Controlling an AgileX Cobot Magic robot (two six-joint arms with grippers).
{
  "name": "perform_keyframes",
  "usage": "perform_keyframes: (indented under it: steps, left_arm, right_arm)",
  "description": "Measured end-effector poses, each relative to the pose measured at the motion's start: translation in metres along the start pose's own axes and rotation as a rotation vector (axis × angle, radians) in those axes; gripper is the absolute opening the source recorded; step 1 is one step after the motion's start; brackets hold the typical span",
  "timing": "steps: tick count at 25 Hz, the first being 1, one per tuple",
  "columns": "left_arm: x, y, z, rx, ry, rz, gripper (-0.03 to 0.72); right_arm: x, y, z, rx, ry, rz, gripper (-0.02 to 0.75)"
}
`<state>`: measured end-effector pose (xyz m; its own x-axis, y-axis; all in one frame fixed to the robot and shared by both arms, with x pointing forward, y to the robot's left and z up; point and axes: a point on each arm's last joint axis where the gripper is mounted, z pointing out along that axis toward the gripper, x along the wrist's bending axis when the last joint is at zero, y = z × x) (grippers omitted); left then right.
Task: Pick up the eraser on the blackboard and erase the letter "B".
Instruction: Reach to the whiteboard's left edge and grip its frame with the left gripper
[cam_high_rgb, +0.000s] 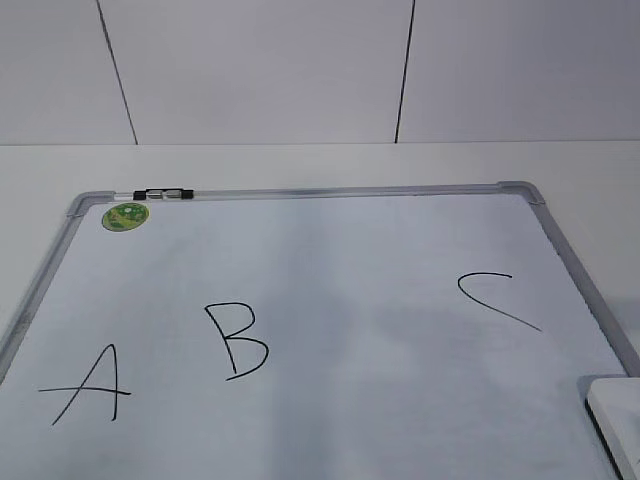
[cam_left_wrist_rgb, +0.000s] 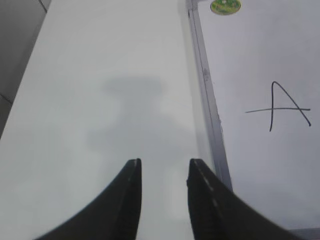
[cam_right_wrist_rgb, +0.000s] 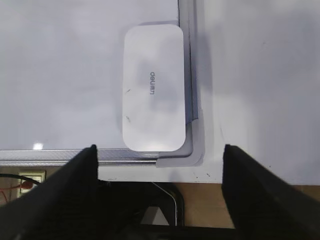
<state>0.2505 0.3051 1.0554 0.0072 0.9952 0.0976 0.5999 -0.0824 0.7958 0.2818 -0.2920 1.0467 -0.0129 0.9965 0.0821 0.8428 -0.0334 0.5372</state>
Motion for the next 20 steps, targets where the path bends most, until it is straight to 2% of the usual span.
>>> perform_keyframes:
  steps: [8,15,20]
  left_arm:
    - [0.001,0.031,0.022,0.175,-0.023,-0.011,0.24]
    - [0.002,0.074,0.041,0.313,-0.054,-0.08,0.24]
    - [0.001,0.104,0.064,0.431,-0.085,-0.102,0.24]
  right_arm:
    - [0.003,0.022,0.004,0.103,-0.001,0.023,0.577]
    - [0.003,0.038,0.022,0.236,-0.013,0.032,0.578]
    - [0.004,0.041,0.028,0.269,-0.016,0.034,0.578]
